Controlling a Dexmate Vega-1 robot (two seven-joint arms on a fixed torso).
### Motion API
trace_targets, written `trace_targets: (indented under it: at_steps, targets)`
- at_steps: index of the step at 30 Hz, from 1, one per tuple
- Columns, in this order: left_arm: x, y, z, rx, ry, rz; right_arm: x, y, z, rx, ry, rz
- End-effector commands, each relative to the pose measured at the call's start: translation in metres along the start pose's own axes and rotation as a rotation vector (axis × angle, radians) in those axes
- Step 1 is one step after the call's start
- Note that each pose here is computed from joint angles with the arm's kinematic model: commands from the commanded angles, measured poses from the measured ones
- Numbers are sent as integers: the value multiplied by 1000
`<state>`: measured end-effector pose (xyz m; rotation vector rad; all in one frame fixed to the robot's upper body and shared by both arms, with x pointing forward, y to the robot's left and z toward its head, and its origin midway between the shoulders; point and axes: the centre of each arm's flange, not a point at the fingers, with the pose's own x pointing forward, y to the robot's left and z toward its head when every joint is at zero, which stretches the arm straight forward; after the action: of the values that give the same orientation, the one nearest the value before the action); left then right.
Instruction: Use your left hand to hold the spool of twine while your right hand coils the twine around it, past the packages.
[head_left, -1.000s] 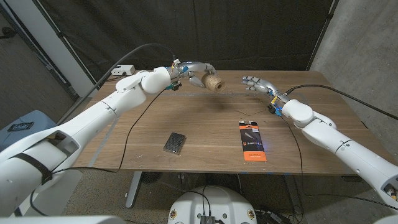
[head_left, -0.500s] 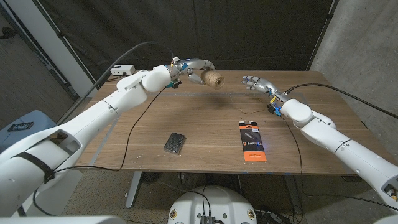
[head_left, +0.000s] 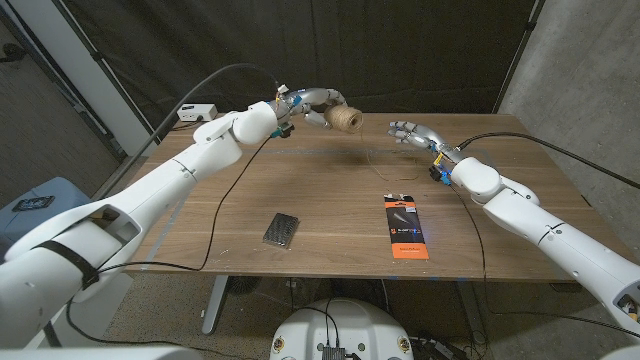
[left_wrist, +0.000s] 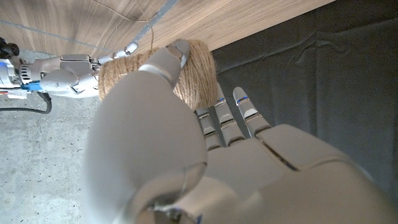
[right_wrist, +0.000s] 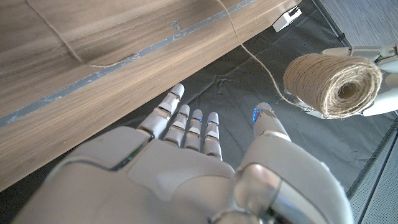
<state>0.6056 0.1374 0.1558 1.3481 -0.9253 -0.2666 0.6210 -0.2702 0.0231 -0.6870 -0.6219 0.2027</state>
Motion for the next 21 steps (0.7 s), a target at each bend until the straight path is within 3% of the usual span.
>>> trace_targets:
  at_steps: [1, 21]
  targets:
    - [10, -1, 3, -39, -4, 25, -3, 4, 0, 8, 2, 3]
    - [14, 2, 8, -54, 0, 43, 3, 15, 7, 27, -36, 28]
